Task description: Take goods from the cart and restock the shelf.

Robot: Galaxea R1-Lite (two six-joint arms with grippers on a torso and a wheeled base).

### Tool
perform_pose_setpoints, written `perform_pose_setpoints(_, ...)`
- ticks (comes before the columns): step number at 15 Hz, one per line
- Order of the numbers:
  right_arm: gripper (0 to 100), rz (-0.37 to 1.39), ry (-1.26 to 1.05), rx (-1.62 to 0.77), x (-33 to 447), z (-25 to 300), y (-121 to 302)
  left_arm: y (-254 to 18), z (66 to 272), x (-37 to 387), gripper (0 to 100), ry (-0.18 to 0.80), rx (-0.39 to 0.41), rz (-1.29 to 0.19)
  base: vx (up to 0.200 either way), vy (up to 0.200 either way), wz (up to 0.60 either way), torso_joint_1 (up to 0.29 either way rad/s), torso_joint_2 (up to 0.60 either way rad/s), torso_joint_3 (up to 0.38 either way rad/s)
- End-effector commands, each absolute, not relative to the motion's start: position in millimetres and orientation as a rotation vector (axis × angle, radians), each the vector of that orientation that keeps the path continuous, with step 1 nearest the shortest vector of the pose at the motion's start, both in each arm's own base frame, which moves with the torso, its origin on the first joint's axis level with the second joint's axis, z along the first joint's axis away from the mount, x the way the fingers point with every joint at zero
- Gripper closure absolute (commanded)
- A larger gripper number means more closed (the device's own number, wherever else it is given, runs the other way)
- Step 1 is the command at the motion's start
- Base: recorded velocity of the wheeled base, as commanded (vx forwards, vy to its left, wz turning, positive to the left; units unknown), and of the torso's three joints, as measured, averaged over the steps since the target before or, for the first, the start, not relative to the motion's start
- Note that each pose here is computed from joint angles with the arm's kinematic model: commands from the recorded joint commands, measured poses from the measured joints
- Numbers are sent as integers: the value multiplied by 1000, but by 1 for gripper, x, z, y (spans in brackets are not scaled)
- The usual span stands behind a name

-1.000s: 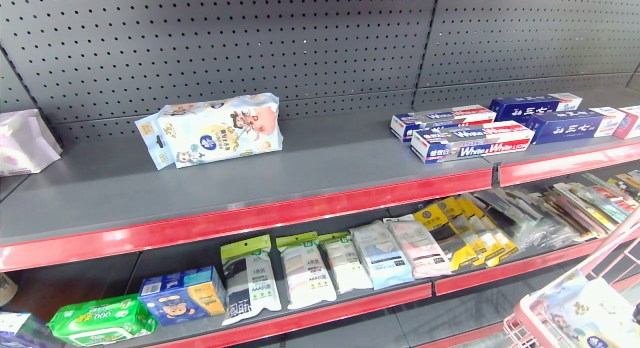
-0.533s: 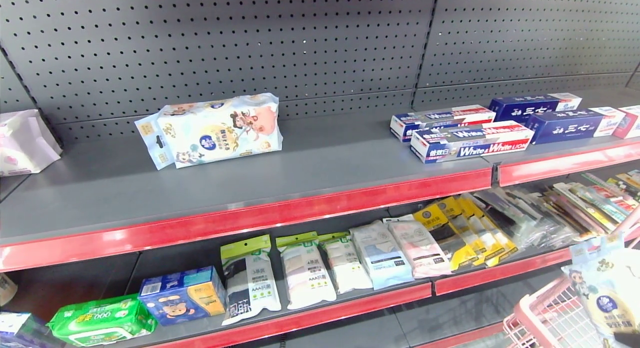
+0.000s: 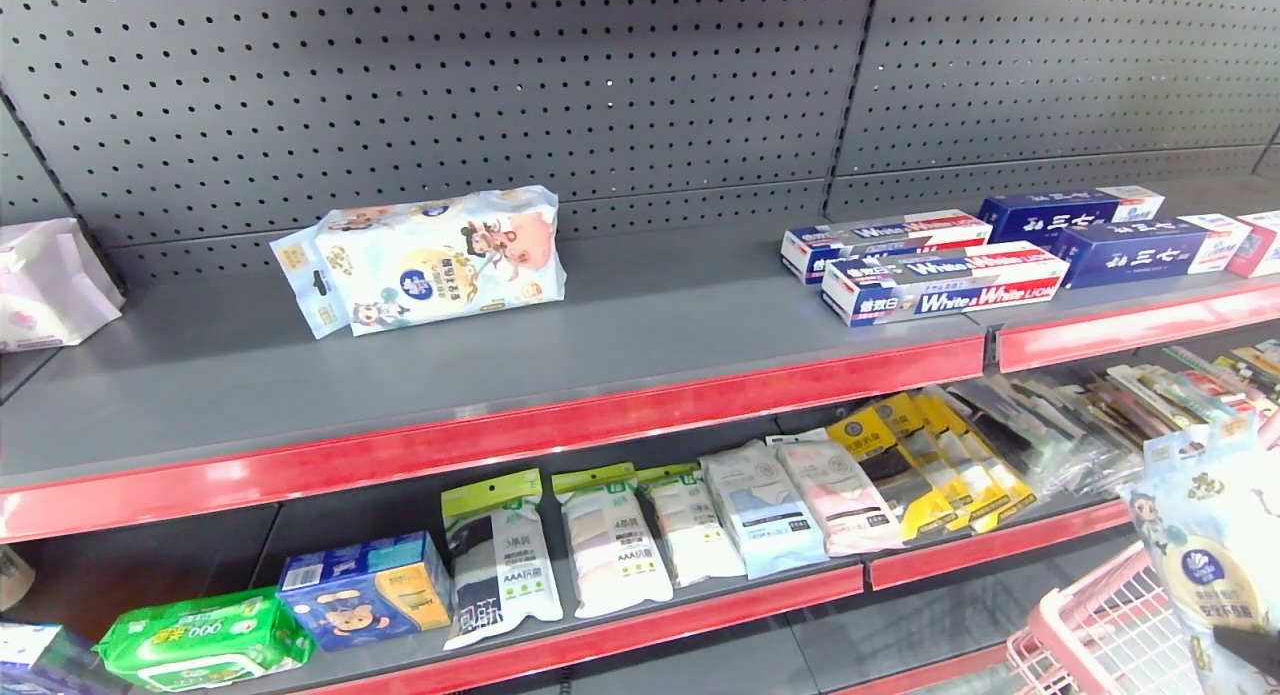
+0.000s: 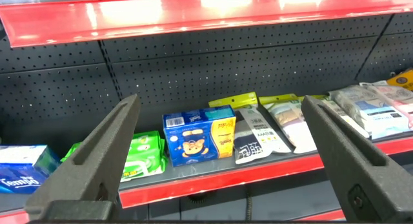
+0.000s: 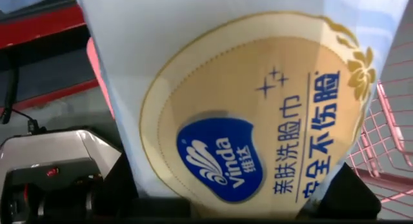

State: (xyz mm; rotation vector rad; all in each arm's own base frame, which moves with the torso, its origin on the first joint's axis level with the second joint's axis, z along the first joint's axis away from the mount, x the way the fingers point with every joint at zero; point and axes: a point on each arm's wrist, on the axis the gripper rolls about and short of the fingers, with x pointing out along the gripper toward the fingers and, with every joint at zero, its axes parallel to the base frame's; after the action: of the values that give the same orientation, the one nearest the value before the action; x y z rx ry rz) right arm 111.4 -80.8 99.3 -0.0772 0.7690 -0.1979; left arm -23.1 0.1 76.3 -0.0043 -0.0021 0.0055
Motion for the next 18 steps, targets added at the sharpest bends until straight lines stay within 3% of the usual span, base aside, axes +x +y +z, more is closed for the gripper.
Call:
perform_pose_setpoints(1,100,-177,620,-138,94,117,-46,0,76,-23,0,-2,-5,6,0,0,0,0,0,0)
perform_pose_setpoints(5,100,-77,475,-215,86,135,-28,0,77,-23,0,-3,-5,6,0,0,0,0,0,0)
perform_pose_setpoints(18,100,-89,379,-259,88,157,-28,0,77,-23,0,-3,-6,-2,0,0,0,0,0,0)
